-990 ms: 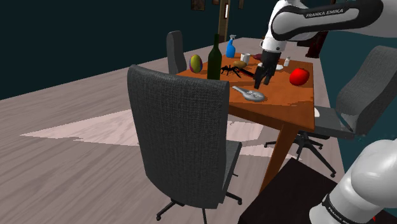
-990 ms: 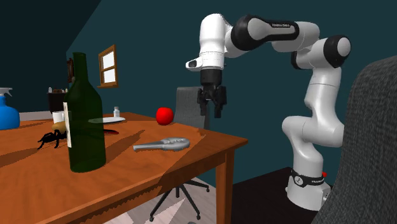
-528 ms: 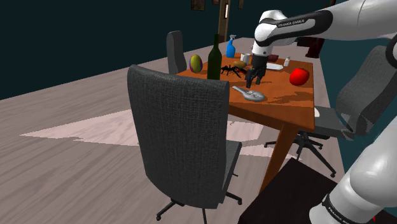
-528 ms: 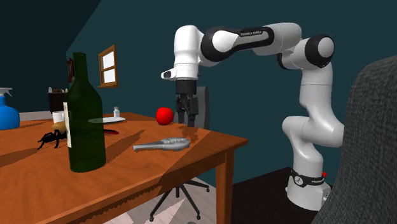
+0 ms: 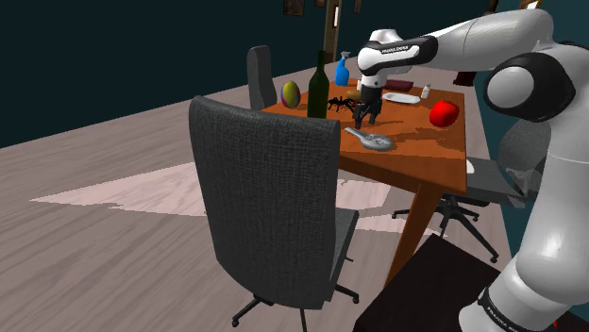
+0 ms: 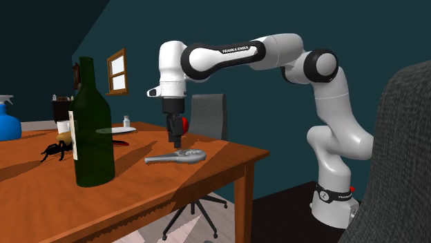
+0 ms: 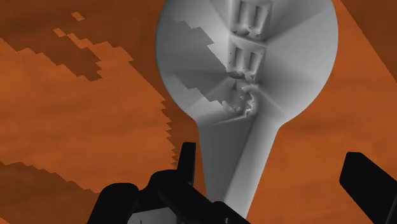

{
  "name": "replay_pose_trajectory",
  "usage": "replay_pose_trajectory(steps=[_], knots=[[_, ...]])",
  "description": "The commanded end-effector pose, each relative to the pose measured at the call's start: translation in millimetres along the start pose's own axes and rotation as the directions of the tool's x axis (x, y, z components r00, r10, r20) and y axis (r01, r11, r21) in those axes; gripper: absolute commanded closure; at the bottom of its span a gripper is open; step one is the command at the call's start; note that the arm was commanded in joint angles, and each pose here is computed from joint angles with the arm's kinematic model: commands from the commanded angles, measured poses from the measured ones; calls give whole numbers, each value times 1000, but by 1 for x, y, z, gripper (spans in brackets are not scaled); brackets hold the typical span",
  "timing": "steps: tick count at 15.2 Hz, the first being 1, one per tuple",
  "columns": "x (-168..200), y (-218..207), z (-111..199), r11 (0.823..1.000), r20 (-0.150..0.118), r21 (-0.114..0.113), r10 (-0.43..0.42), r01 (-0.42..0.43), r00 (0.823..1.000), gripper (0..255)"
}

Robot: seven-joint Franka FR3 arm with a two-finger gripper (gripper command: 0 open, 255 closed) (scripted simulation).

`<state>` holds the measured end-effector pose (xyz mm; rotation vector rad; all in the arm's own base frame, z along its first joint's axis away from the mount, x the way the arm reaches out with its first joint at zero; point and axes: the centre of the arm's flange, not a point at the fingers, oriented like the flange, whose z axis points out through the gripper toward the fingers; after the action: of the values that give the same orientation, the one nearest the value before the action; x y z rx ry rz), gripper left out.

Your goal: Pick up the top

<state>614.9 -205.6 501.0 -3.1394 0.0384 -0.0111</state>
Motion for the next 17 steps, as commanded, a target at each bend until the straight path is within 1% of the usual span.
replay_pose_trajectory(steps=[1,8,11,12,17], knots=[[17,13,9,1000,5,-5,7,-7,1000,0],[16,13,46,1000,5,-5,7,-7,1000,0],[16,13,49,1000,5,-5,7,-7,1000,0],[17,13,49,1000,5,-5,7,-7,1000,255],[17,13,49,1000,5,-5,7,-7,1000,255]])
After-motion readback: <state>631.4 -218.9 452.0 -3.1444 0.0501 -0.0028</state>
